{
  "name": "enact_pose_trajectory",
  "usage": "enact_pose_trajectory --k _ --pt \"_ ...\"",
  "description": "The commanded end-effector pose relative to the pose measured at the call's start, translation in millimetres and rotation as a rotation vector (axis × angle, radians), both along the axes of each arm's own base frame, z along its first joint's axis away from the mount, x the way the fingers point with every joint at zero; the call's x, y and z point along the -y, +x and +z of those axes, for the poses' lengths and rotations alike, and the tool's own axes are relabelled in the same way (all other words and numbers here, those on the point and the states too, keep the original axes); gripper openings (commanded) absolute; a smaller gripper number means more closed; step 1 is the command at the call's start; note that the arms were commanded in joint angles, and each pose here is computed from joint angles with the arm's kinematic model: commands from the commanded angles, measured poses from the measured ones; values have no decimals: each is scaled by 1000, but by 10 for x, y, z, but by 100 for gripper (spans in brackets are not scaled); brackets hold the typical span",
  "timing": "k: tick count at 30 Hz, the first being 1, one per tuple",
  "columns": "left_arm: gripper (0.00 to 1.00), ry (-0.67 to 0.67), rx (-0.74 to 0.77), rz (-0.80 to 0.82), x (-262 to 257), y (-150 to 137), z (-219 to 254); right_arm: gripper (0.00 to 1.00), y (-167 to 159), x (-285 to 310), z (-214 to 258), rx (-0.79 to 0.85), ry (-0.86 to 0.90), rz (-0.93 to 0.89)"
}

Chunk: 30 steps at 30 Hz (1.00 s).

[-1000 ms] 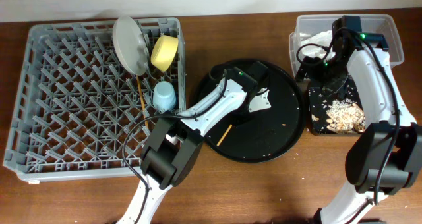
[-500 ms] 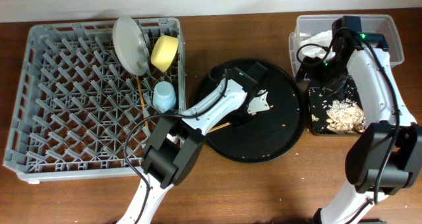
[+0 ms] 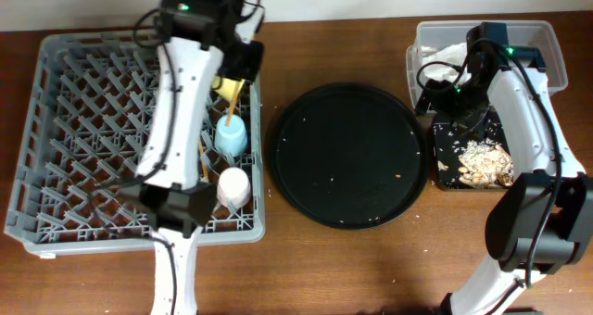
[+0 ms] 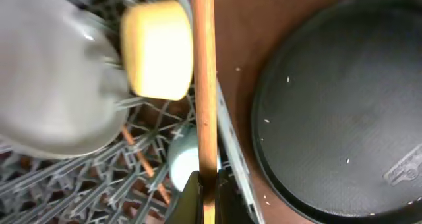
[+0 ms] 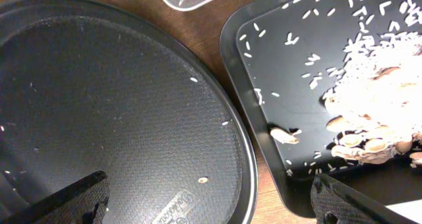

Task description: Sort waste into correct bins and load items into the dishwasher rack

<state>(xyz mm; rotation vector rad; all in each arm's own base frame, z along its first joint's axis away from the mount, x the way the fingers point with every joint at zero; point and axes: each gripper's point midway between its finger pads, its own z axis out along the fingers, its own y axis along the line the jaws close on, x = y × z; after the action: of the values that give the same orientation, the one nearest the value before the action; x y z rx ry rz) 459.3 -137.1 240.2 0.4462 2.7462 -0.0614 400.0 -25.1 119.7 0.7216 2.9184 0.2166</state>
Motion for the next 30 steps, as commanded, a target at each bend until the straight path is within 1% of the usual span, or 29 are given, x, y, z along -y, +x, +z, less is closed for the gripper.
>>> enact_pose_trajectory --k 1,2,3,4,5,7,10,11,12,13,14,16,17,18,19,21,22,23,24,25,27,29,30 --pt "1 -8 55 118 -436 -345 513 98 26 9 133 38 -4 1" --pt "1 20 12 154 -561 -417 417 98 25 9 132 37 -4 1" --pt "0 50 -103 187 -735 -572 143 99 26 9 133 38 -4 1" --pt "1 70 -189 218 -844 -654 -90 98 26 9 133 38 -4 1" --pt "1 80 -239 242 -942 -664 -310 98 26 8 133 38 -3 1" --pt "1 79 -254 279 -1082 -553 -674 99 26 8 133 38 -3 1" --pt "1 80 -260 306 -1191 -482 -1068 98 26 8 133 38 -3 1" --pt "7 79 -260 308 -1198 -473 -1130 98 26 9 133 38 -4 1" --pt "42 79 -259 307 -1196 -469 -1144 99 26 9 133 38 -4 1" --pt "55 79 -259 307 -1196 -470 -1143 99 25 9 132 37 -4 1" --pt "55 77 -259 307 -1193 -470 -1143 98 26 9 133 38 -4 1" --pt "55 69 -233 307 -1187 -424 -1066 98 26 9 133 38 -4 1" --pt "55 61 -197 302 -1161 -384 -923 98 26 8 133 38 -3 1" --pt "55 45 -120 285 -1098 -356 -592 98 26 8 133 38 -3 1" --pt "55 36 -73 276 -1066 -348 -411 98 26 8 133 38 -3 1" --pt "56 -15 120 243 -917 -373 258 98 26 8 133 38 -3 1" --pt "57 -41 212 212 -797 -448 566 98 25 9 132 37 -4 1" --pt "64 -61 266 174 -658 -573 786 98 26 9 133 38 -4 1" --pt "99 -63 266 157 -601 -635 816 99 26 8 133 38 -3 1" --pt "100 -61 246 143 -554 -690 790 98 26 8 133 38 -3 1" --pt "100 -149 215 92 -370 -725 776 99 26 9 131 37 -4 1" --pt "99 -150 214 91 -367 -727 775 99 24 -1 175 49 -5 4" --pt "100 -150 214 91 -367 -727 775 98 15 -59 319 86 -9 18"
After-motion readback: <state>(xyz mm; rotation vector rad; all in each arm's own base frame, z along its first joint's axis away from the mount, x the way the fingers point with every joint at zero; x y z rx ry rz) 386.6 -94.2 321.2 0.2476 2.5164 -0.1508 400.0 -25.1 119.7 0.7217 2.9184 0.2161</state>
